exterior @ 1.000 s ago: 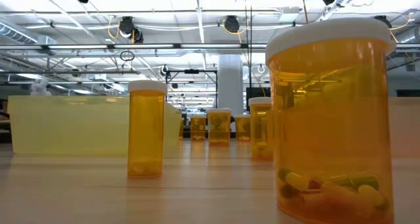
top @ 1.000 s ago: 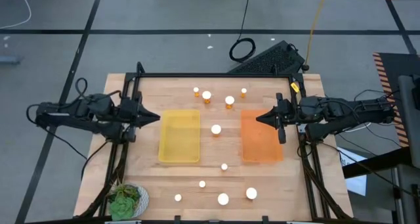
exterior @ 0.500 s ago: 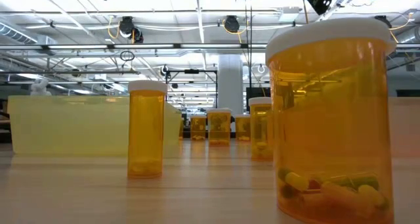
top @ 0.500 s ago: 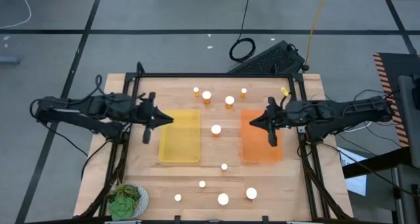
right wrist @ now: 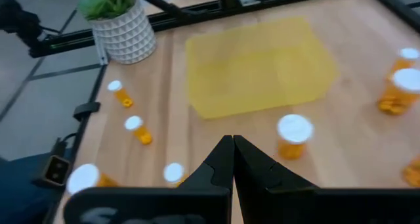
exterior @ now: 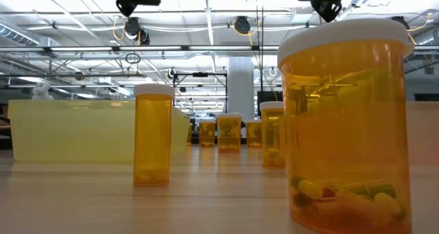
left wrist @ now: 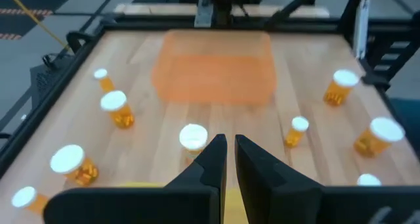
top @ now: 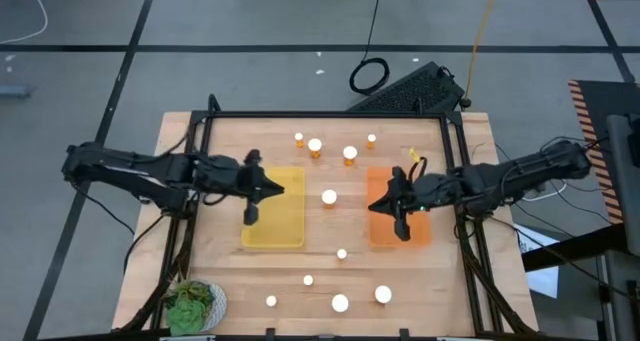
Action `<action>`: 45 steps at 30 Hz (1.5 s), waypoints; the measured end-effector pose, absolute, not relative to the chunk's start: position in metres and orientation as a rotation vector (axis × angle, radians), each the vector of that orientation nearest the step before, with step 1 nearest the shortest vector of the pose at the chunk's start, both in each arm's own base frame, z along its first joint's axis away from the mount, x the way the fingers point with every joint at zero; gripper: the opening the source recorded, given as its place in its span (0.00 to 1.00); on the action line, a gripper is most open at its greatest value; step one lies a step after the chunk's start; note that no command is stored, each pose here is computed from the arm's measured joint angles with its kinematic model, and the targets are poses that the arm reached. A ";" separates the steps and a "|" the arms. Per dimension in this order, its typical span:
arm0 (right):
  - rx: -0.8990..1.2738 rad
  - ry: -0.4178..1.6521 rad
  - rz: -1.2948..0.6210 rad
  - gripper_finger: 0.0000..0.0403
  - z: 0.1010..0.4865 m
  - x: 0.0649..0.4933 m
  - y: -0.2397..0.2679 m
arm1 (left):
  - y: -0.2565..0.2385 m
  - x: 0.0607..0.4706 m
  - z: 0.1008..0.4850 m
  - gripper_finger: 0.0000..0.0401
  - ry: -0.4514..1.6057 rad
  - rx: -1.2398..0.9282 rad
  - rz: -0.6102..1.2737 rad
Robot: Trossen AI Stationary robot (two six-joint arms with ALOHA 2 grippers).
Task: Pick and place medicine bottles into bin by pill shape (circle, oval)
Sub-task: Put the large orange pill bottle into the yellow bin
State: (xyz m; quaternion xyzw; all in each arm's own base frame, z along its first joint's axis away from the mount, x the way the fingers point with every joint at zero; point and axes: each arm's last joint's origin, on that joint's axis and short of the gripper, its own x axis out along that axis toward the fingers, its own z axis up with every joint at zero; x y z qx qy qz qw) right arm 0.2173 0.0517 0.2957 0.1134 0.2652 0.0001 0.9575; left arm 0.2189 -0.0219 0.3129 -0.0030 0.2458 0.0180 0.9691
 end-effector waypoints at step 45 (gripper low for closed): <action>0.376 0.915 0.189 0.54 0.213 0.195 0.205 | -0.024 0.239 0.304 0.09 0.486 0.028 0.030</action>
